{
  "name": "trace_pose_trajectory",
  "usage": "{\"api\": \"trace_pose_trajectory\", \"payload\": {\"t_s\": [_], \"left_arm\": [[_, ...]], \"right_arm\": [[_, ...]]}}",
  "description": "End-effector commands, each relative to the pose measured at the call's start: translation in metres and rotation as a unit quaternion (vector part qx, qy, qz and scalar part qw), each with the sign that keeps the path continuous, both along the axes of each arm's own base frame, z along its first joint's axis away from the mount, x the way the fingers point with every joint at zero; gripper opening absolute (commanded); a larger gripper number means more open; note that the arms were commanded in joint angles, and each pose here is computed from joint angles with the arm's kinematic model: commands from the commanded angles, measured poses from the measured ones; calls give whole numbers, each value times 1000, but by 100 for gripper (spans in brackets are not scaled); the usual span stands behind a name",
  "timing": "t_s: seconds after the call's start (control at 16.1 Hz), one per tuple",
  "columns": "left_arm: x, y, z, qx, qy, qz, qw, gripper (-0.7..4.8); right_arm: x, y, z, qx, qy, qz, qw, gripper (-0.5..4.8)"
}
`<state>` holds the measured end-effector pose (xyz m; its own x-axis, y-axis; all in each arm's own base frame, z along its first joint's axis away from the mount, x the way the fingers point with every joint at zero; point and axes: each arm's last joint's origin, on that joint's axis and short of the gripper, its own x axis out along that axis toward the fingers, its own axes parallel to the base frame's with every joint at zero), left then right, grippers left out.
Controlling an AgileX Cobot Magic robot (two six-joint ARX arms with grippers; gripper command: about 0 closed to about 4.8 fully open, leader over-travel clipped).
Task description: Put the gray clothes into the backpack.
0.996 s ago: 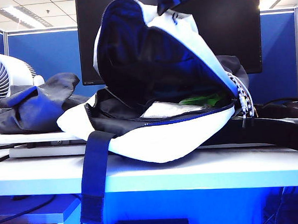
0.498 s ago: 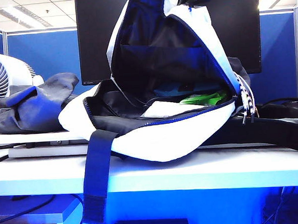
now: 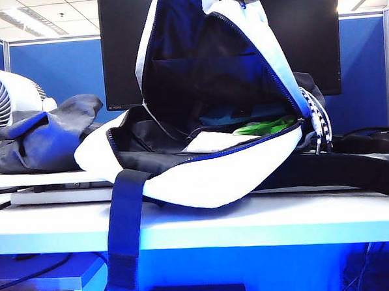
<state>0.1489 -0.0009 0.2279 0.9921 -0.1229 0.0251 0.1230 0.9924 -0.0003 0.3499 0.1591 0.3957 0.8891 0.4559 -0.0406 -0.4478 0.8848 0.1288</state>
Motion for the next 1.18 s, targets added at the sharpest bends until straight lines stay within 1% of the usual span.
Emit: {"api": "trace_pose_trajectory", "payload": {"t_s": [0.06,0.12,0.19,0.25,0.31,0.37,0.44,0.56,0.75,0.81,0.87,1.12,1.18], "left_arm": [[18,-11,12,89,-16,-61,994,325],[23,-15,14,118,-18,-80,990,444],[28,-19,16,142,-18,-84,986,475],[32,-22,15,195,-18,-65,978,476],[37,-24,12,240,-19,-50,969,479],[42,-24,8,261,-16,-48,964,479],[48,-25,3,272,-10,-50,961,479],[65,-27,-13,274,5,-55,960,479],[84,-28,-30,294,8,-30,955,479],[89,-29,-35,295,2,-36,955,479],[102,-30,-45,299,12,-39,953,479],[129,-33,-49,300,26,-42,953,479],[139,-34,-50,306,28,-38,951,479]], "right_arm": [[-6,-2,23,33,-65,3,997,-1],[-6,-2,23,32,-62,3,998,-1],[-6,-2,22,31,-60,3,998,-1],[-6,-2,22,30,-58,3,998,-1],[-6,-2,21,28,-53,3,998,-1],[-6,-2,20,28,-52,3,998,-1],[-6,-2,20,28,-52,3,998,-1],[-6,-2,20,28,-52,3,998,-1],[-6,-2,20,28,-52,3,998,-1],[-6,-2,20,27,-52,3,998,-1],[-6,-2,20,27,-52,3,998,-1],[-6,-2,20,27,-52,3,998,-1],[-6,-2,20,27,-52,3,998,-1]]}}
